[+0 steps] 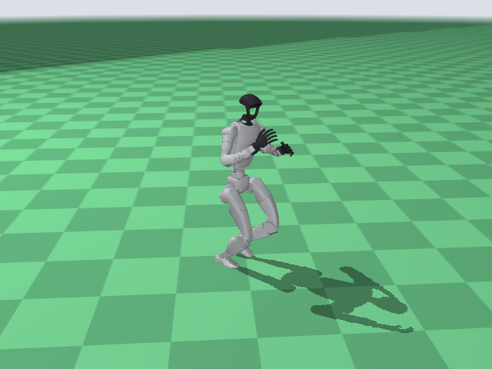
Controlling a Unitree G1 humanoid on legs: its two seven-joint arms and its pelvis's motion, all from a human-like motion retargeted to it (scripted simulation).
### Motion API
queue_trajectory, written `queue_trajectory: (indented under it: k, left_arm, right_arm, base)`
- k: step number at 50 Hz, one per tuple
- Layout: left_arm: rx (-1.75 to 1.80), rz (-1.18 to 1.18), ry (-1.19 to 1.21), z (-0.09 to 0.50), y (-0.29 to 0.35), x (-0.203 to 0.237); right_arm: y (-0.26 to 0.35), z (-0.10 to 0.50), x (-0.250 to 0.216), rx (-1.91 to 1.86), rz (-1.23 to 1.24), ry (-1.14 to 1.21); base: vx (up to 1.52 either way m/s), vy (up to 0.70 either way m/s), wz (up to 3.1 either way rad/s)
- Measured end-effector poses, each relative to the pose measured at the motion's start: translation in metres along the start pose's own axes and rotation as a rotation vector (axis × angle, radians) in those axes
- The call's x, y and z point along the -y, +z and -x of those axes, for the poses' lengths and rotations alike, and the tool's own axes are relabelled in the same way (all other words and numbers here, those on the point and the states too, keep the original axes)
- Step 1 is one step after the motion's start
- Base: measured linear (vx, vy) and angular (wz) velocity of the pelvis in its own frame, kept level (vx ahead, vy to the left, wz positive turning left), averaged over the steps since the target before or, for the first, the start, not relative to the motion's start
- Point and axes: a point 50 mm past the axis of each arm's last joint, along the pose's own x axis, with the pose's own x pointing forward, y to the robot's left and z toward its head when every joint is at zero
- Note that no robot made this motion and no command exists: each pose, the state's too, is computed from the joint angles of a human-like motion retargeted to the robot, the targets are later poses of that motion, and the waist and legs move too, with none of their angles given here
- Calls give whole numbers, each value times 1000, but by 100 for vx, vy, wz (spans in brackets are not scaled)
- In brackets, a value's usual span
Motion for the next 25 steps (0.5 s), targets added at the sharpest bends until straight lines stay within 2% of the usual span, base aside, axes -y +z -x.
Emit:
queue_trajectory:
  k: [5,8,19,25]
  left_arm:
    - [284,30,121,-25,45,-21]
    - [350,75,198,-23,57,-28]
    - [162,133,311,8,34,-38]
    - [211,192,409,8,36,-50]
  right_arm:
    - [-34,48,-15,-248,-149,23]
    - [-32,56,-15,-263,-173,23]
    - [30,-8,-8,125,-10,120]
    - [19,-9,-9,87,25,134]
  base:
    - [0,5,161]
    - [-4,9,83]
    - [-7,13,5]
    - [-6,16,1]
